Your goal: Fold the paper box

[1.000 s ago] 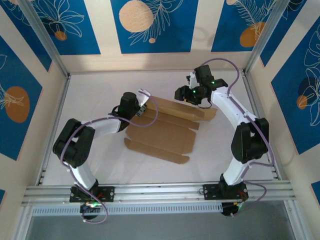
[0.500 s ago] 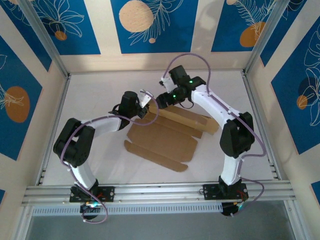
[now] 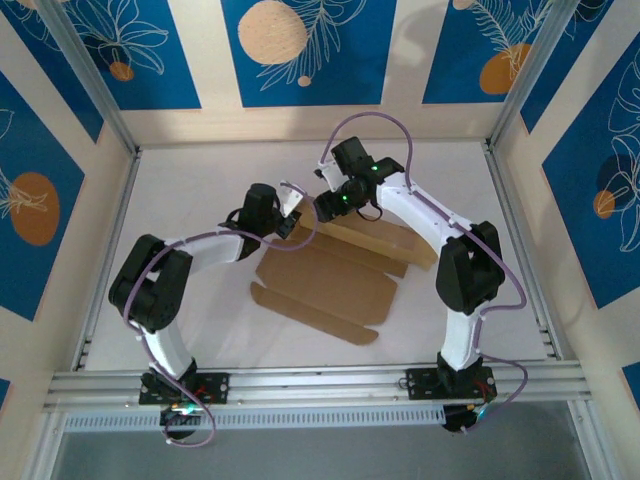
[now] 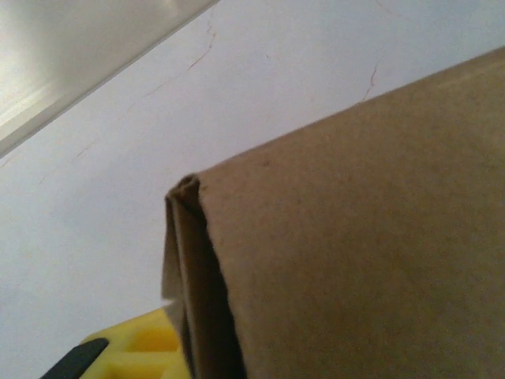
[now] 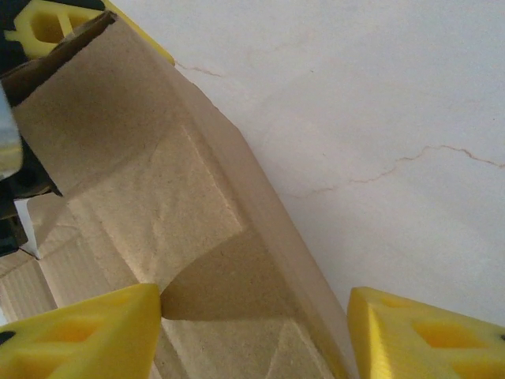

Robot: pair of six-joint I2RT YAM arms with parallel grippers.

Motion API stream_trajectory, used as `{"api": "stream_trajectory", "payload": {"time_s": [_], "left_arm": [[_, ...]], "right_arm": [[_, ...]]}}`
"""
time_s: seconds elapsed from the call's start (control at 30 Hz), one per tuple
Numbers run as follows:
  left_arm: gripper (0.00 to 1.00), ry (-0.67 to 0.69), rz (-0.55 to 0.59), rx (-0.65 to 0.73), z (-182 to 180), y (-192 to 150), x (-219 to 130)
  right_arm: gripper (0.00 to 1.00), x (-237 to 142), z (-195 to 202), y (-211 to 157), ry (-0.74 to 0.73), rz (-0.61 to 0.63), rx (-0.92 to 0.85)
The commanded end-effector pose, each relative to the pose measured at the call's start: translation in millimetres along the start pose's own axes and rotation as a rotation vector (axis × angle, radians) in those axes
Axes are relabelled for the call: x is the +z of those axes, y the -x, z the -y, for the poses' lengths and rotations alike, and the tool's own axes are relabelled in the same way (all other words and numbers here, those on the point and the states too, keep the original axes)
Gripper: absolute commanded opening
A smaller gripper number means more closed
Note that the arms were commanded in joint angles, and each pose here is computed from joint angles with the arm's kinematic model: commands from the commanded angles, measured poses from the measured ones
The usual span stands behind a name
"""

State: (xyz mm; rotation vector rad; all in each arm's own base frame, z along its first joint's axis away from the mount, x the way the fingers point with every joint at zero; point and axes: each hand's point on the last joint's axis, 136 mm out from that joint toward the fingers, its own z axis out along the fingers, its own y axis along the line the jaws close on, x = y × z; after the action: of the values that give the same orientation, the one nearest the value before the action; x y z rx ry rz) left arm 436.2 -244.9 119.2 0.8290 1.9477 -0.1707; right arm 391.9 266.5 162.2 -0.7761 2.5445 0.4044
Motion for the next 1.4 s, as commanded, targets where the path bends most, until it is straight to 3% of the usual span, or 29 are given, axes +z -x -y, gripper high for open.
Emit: {"api": "stream_trajectory", "payload": {"time_s": [0.0, 0.4, 0.6, 0.83, 0.9, 1.03, 1.27, 1.37], "left_arm": [[0.31, 0.020, -0.020, -0.016, -4, -9, -1], [0.40, 0.006, -0.022, -0.047, -8, -13, -5], [0.25, 0.064, -0.038, -0.074, -12, -16, 7], [0.09, 0.205, -0.069, 0.009, -10, -12, 16], [0.00, 0.277, -0.082, 0.027, -15, -10, 16], [0.00, 0.389, -0.096, 0.026, -24, -8, 16], [0.00, 0.368, -0.080, -0.054, -19, -6, 15], [0.00, 0.383, -0.076, -0.075, -22, -8, 7]], "right_arm": [[0.61, 6, 10, -23, -0.031, -0.079, 0.003], [0.55, 1, 3, -18, 0.010, -0.064, 0.017], [0.55, -1, -2, -15, 0.031, -0.060, 0.026], [0.54, 1, -16, -14, 0.092, -0.065, 0.068], [0.54, 2, -19, -14, 0.113, -0.070, 0.087], [0.53, 1, -27, -13, 0.161, -0.071, 0.124], [0.56, -14, -29, -1, 0.277, -0.045, 0.240], [0.62, -35, -13, 8, 0.220, 0.011, 0.278]]}}
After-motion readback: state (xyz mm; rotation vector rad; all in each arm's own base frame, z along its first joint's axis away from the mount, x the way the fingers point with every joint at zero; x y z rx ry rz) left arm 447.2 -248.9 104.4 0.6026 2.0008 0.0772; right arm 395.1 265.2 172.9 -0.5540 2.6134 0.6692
